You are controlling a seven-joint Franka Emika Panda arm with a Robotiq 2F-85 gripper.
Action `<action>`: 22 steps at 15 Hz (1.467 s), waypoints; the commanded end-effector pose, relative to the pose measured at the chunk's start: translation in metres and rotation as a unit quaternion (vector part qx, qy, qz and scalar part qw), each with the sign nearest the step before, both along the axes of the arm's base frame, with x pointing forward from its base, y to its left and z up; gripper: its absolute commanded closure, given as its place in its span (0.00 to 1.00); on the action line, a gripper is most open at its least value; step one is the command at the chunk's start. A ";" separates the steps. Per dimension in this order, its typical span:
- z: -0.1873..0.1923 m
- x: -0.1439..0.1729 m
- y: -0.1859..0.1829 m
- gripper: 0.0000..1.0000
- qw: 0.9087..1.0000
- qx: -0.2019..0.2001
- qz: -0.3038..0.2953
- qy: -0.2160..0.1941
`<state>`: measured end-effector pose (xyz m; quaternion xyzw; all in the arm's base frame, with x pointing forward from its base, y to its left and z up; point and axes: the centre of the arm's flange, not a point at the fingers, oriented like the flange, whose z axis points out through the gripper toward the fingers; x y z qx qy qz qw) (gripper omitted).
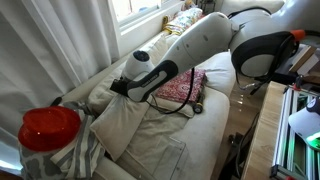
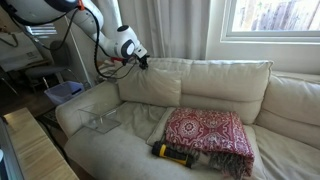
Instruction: Remove the black and yellow torch from top of the pillow, then put the pillow in the corner of the couch
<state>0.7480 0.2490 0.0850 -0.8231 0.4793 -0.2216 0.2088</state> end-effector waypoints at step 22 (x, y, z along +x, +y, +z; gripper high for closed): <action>0.132 -0.064 -0.011 0.97 0.958 -0.237 0.073 0.147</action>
